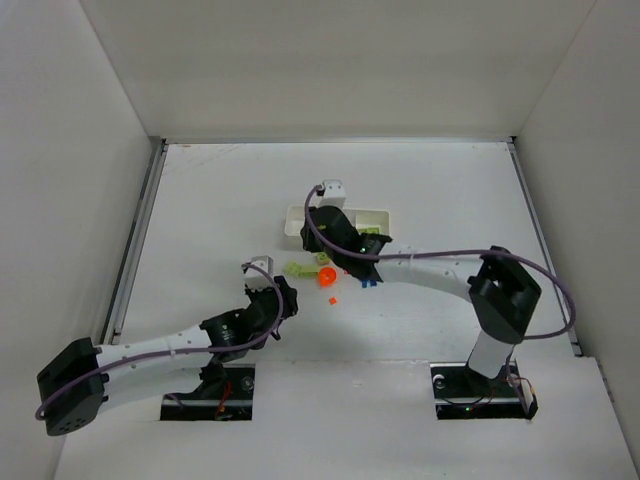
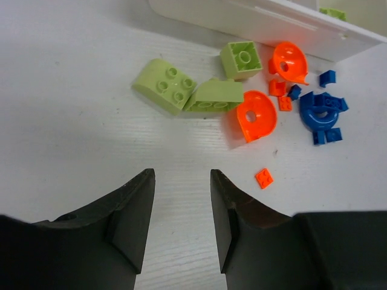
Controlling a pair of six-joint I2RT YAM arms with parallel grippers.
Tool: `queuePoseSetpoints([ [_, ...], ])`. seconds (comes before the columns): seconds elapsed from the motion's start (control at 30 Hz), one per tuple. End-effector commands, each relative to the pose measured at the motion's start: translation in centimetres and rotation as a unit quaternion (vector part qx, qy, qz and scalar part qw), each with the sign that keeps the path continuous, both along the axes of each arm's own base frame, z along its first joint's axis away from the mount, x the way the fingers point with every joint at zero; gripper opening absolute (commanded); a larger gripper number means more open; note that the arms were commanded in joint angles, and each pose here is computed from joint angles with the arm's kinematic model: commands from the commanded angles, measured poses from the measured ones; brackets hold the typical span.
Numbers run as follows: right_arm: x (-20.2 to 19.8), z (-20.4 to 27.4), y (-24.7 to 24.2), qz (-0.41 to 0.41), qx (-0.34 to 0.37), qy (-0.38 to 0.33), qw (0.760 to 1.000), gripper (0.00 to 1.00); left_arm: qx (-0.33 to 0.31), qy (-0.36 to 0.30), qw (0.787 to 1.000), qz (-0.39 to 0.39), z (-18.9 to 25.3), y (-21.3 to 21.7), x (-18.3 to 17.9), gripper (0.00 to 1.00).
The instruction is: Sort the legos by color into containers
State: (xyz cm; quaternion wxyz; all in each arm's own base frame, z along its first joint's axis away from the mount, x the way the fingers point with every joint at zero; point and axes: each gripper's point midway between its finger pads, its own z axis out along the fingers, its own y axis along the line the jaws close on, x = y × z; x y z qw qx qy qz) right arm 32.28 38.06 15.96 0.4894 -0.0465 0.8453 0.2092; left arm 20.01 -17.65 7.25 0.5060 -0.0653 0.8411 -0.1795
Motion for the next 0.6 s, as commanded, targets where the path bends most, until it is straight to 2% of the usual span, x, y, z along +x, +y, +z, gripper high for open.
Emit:
queuePoseSetpoints([
  [0.0, 2.9, 0.5, 2.0, 0.015, 0.012, -0.002, 1.0, 0.27, 0.003, 0.025, 0.999, 0.032, -1.5, 1.1, -0.5, 0.39],
  [0.13, 5.6, -0.4, 2.5, -0.004, 0.003, 0.002, 1.0, 0.28, -0.009, 0.034, 0.999, 0.022, -1.5, -0.4, -1.1, 0.4],
  [0.37, 8.0, -0.1, 2.8, -0.023, 0.014, -0.002, 1.0, 0.48, -0.016, 0.039, 0.999, 0.011, -1.1, -3.3, -1.7, 0.41],
  [0.57, 7.1, 1.5, 0.3, -0.034, 0.021, -0.016, 0.999, 0.49, -0.011, 0.041, 0.999, -0.006, -0.8, -7.0, -2.5, 0.43],
])
